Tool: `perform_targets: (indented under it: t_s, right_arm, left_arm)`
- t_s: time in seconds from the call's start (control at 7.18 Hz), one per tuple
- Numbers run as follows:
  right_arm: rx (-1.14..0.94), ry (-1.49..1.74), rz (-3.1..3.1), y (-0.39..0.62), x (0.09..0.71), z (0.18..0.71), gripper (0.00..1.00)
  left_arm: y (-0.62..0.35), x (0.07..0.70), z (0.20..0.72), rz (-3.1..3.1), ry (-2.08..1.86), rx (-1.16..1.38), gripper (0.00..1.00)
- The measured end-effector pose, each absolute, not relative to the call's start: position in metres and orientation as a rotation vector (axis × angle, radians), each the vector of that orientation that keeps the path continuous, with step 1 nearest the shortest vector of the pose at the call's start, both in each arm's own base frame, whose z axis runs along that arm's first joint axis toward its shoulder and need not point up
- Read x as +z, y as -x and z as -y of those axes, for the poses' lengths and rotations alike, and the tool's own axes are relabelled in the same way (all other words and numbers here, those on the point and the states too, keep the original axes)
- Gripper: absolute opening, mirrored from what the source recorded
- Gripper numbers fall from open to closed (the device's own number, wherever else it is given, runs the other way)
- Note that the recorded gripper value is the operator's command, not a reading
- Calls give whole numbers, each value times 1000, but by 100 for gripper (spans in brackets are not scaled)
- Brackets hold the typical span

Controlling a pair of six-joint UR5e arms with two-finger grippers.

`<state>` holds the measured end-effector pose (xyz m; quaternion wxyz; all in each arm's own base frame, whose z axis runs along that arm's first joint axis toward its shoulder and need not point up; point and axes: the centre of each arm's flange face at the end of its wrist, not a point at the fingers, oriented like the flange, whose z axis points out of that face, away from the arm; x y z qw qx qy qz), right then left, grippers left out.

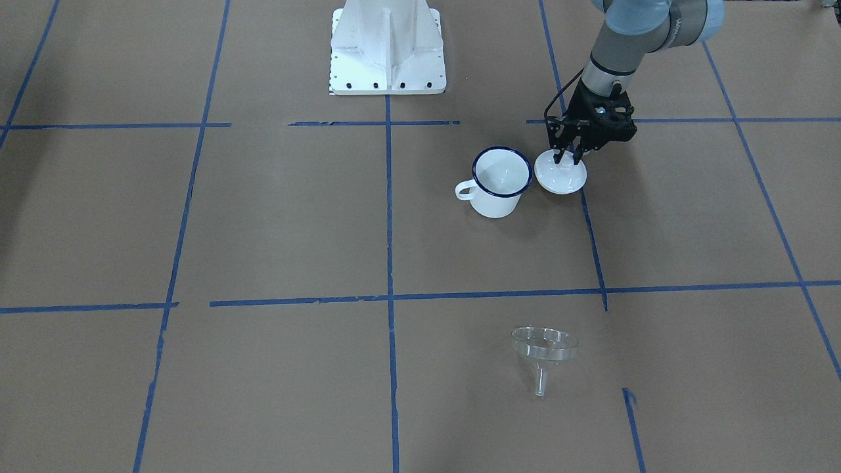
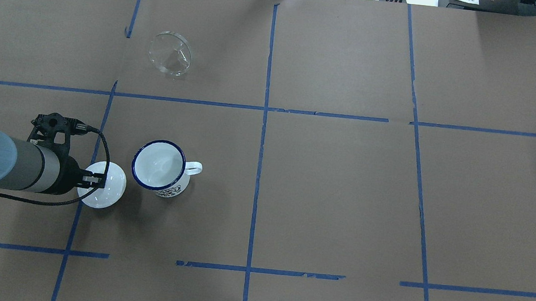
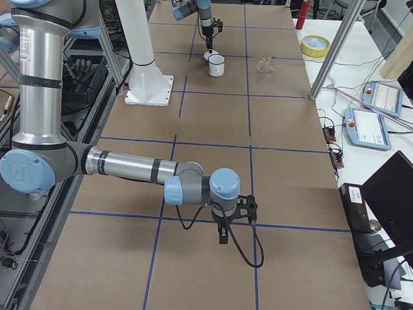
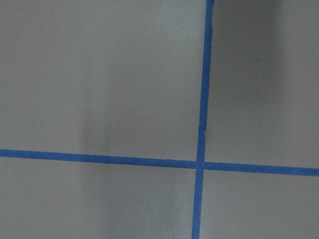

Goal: Place funnel on cup
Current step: 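Lift the white lid with the left gripper and set it beside the mug, then move the left gripper to the glass funnel and grasp its rim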

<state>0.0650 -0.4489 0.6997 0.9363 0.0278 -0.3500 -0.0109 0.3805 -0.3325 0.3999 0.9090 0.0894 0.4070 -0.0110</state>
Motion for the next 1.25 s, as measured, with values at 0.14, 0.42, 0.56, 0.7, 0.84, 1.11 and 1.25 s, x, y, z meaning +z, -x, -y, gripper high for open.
perform_targets:
  t_s: [0.14, 0.42, 0.56, 0.7, 0.84, 1.11, 1.25]
  right_arm:
    - [-22, -57, 715, -65, 700, 449, 100]
    - [-22, -57, 715, -65, 700, 449, 100]
    - [-22, -57, 715, -65, 700, 449, 100]
    - [-22, -57, 715, -65, 700, 449, 100]
    - [-22, -57, 715, -65, 700, 449, 100]
    - [-22, -57, 715, -65, 700, 449, 100]
    - [-22, -57, 715, -65, 700, 449, 100]
  left_arm:
    - [-383, 401, 331, -838, -183, -21, 52]
    - [-385, 402, 332, -835, -184, -23, 100]
    - [-383, 399, 333, -838, -193, -30, 100]
    - [-376, 386, 335, -860, -211, -38, 100]
    - [-357, 361, 344, -903, -246, -72, 100]
    - [-323, 308, 386, -1012, -275, -305, 100]
    - [-321, 283, 411, -1073, -250, -460, 100]
